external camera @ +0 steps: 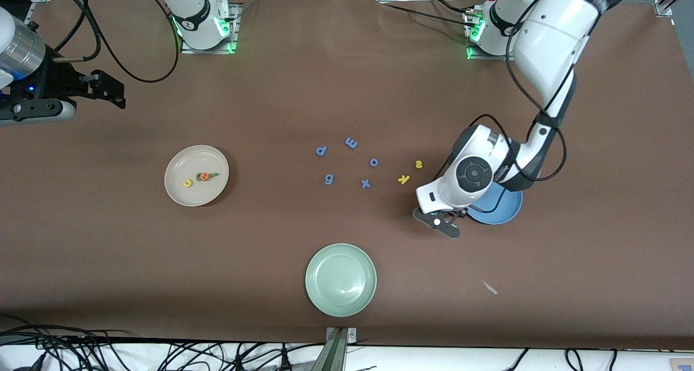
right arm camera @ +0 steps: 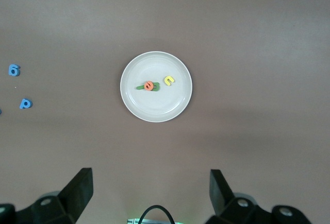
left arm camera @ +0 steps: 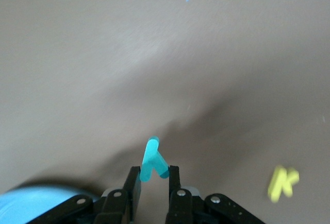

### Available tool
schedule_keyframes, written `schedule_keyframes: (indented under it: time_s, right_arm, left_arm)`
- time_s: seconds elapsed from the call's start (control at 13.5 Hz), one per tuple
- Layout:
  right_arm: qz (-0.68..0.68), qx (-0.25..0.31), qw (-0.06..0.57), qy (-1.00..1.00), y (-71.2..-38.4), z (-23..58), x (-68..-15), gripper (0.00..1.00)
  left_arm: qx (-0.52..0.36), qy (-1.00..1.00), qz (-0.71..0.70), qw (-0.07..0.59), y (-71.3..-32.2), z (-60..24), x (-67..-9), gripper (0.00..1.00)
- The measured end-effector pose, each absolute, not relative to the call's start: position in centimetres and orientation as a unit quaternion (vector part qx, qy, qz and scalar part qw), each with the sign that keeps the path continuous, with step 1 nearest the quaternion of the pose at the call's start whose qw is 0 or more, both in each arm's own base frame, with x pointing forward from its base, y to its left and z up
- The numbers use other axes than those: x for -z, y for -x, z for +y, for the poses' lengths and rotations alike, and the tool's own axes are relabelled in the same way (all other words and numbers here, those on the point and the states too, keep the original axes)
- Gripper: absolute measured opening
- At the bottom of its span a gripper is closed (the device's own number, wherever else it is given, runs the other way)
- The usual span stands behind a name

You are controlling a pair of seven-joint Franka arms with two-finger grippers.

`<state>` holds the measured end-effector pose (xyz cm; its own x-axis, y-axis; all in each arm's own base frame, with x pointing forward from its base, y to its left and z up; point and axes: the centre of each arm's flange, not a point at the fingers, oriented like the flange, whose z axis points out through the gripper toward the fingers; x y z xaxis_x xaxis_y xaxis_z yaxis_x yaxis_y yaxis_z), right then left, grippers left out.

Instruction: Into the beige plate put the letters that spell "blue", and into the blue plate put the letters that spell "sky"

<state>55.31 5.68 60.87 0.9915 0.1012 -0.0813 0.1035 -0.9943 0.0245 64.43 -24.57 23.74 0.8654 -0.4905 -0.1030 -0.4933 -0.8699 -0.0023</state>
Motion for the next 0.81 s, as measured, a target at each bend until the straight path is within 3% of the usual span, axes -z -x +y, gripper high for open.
schedule_keyframes:
  time_s: [0.15, 0.37, 0.59, 0.81]
  right_arm:
    - [0.05, 0.04, 0.014, -0.998, -55.3, 5.5, -60.9, 1.0]
    - [0.048, 0.04, 0.014, -0.998, -55.3, 5.3, -60.9, 1.0]
    - [0.047, 0.04, 0.014, -0.998, -55.4, 5.3, -60.9, 1.0]
    - [0.047, 0.04, 0.014, -0.998, -55.4, 5.2, -60.9, 1.0]
  left_arm:
    - [-0.091, 0.958, 0.269, 0.026, -64.4, -21.0, -26.2, 0.26]
    - [-0.132, 0.949, 0.285, 0.019, -64.2, -15.3, -24.3, 0.26]
    - [-0.146, 0.946, 0.289, 0.012, -63.9, -13.0, -23.1, 0.53]
    - [-0.13, 0.942, 0.308, 0.001, -63.4, -17.2, -24.7, 0.84]
